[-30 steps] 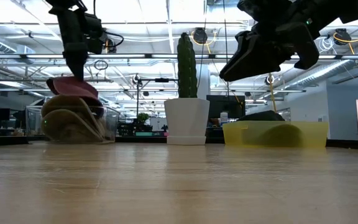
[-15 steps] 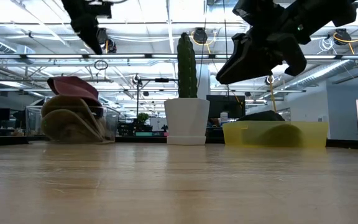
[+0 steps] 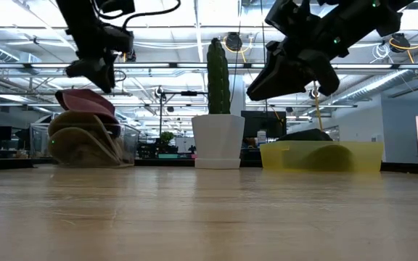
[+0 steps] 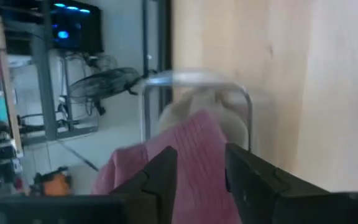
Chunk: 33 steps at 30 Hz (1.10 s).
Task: Pick & Place hat
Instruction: Put the left red cap into the transparent bin
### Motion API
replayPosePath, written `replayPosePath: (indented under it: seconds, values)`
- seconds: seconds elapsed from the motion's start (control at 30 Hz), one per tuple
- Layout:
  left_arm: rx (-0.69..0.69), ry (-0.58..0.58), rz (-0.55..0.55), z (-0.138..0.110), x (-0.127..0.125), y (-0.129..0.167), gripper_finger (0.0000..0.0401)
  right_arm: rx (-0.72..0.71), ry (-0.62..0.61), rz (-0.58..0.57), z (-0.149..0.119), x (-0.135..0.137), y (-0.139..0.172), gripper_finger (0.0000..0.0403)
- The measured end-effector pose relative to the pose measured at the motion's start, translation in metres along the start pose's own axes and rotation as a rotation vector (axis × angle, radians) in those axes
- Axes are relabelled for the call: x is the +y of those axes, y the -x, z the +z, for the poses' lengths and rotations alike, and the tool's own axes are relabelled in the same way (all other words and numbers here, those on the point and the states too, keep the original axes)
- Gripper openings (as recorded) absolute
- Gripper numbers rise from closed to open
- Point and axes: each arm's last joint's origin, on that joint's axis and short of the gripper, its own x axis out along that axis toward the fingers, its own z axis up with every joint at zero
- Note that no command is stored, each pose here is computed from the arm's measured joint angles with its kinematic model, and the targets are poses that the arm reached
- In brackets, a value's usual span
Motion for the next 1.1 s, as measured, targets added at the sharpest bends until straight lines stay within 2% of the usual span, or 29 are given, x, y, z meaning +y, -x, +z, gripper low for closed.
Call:
replayPosePath:
  seconds: [0.1,0.17,0.37,0.5,0.7,0.8,1.1]
  values:
    - [-0.006,0.09,-0.029,0.002,-0.006,-0.005,0.0178,-0.006,-0.014,-0.01,0.0,-0.004,-0.002,0.0089]
    - [0.011,0.093,-0.038,0.005,-0.011,-0.008,0.021,-0.018,-0.023,0.014,0.0,-0.006,-0.003,0.0089]
    - [0.071,0.003,0.011,0.004,-0.027,-0.021,0.0303,-0.035,-0.059,0.067,0.0,-0.007,-0.004,0.0089]
    - [0.071,-0.001,0.063,0.007,-0.029,-0.026,0.0333,-0.026,-0.06,0.072,-0.001,-0.006,-0.004,0.0089]
    - [0.072,-0.036,0.057,0.005,-0.039,-0.041,0.0324,-0.021,-0.076,0.074,-0.001,-0.005,-0.004,0.0089]
    - [0.105,-0.064,0.086,0.0,-0.041,-0.047,0.031,-0.021,-0.076,0.074,-0.001,-0.005,-0.004,0.0089]
    - [0.113,-0.047,0.135,0.0,-0.041,-0.049,0.0257,-0.019,-0.08,0.074,-0.002,-0.005,-0.004,0.0089]
